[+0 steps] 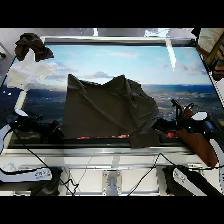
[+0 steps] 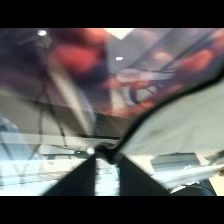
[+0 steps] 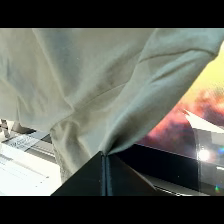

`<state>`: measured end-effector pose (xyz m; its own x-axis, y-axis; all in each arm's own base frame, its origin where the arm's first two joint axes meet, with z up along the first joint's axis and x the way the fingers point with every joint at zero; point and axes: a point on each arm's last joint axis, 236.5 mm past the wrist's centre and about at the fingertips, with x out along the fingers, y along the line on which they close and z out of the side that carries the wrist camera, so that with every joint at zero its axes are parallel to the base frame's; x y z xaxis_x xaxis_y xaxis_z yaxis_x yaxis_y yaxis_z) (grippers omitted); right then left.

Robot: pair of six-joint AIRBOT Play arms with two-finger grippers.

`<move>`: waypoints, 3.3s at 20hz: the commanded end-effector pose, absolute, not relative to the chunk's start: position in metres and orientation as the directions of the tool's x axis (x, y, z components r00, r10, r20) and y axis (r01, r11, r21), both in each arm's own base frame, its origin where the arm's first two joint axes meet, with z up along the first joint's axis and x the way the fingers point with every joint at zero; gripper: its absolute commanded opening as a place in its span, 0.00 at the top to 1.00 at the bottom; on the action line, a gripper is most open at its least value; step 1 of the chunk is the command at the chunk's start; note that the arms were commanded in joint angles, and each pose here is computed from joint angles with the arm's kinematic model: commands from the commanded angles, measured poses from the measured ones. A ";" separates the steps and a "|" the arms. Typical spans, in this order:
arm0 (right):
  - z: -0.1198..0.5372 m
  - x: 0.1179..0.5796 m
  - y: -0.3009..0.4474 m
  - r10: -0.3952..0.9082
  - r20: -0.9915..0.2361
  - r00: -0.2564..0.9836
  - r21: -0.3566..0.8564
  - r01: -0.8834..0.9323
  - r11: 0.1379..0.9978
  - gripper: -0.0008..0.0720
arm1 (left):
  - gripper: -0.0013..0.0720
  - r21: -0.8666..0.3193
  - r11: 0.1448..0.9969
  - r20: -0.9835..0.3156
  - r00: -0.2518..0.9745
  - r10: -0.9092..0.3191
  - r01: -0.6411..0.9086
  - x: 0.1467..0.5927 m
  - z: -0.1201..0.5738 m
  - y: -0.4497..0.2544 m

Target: Fold the shirts.

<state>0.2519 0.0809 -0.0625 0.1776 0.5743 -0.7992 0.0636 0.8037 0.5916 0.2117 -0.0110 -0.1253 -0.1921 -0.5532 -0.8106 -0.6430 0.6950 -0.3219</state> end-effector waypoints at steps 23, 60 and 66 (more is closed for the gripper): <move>0.377 0.173 0.047 0.128 -0.015 0.992 0.112 -0.126 0.986 0.96 | 0.96 -0.490 0.068 0.627 0.405 -0.665 0.869 0.241 0.442 -0.090; 0.016 0.548 0.075 0.333 -0.618 0.712 0.232 -0.240 0.943 0.97 | 0.96 -0.428 0.903 -0.580 0.777 -0.244 -0.036 0.508 0.051 -0.005; -0.012 0.505 0.063 0.279 -0.787 0.551 0.201 -0.198 0.959 0.97 | 0.96 -0.380 0.920 -0.733 0.637 -0.240 -0.090 0.475 0.015 -0.004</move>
<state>0.5284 0.0721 0.0041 0.6408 0.3203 -0.6977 -0.2236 0.9473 0.2295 0.4933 -0.0062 0.0350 0.7163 -0.2511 -0.6510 -0.0594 0.9077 -0.4155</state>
